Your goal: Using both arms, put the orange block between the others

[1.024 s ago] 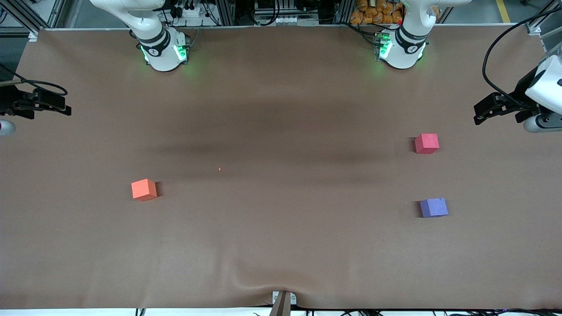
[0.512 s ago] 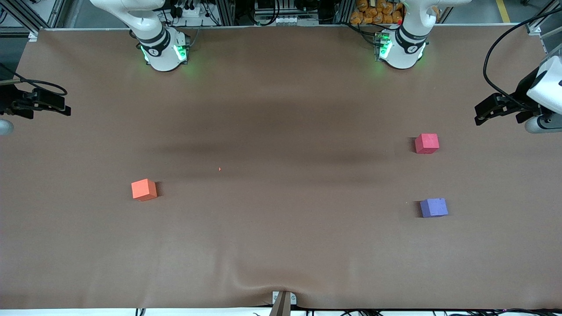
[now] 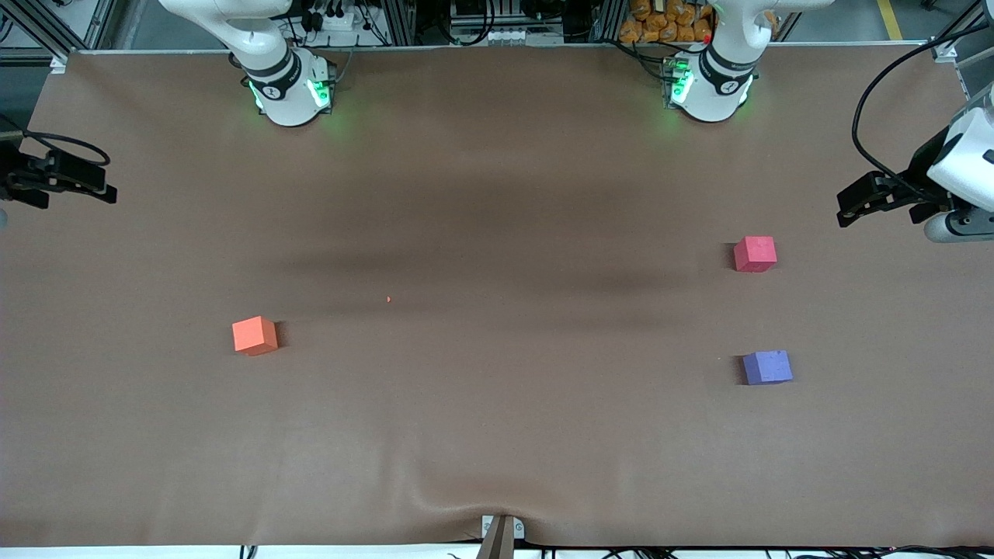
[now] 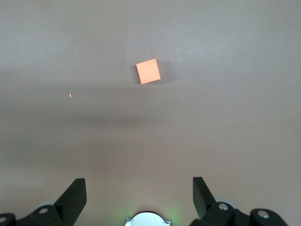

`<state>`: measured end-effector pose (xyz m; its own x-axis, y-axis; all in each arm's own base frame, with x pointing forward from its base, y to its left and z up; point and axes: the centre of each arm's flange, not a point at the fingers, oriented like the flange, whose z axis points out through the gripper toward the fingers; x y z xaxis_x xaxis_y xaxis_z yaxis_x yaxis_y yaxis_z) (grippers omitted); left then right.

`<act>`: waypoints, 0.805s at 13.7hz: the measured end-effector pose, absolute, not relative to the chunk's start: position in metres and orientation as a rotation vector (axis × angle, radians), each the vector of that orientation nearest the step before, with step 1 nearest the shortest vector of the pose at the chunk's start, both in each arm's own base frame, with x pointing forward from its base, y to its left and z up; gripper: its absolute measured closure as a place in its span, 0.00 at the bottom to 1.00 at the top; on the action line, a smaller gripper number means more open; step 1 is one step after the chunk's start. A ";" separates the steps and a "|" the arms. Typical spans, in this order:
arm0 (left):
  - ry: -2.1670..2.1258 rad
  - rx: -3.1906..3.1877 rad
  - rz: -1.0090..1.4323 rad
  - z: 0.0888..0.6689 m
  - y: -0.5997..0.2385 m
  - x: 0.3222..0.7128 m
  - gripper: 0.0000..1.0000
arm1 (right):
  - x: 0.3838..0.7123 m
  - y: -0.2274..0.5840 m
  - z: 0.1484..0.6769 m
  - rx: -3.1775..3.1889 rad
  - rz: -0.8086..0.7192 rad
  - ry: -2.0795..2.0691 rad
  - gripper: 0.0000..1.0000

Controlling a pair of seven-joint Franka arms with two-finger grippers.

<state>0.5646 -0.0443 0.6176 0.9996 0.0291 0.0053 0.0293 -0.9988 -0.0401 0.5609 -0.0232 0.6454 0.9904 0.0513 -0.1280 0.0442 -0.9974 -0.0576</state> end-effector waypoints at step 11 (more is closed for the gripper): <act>-0.042 -3.102 -0.011 0.617 -0.046 0.566 0.00 | 0.571 -0.023 0.631 -3.079 0.213 -0.070 0.00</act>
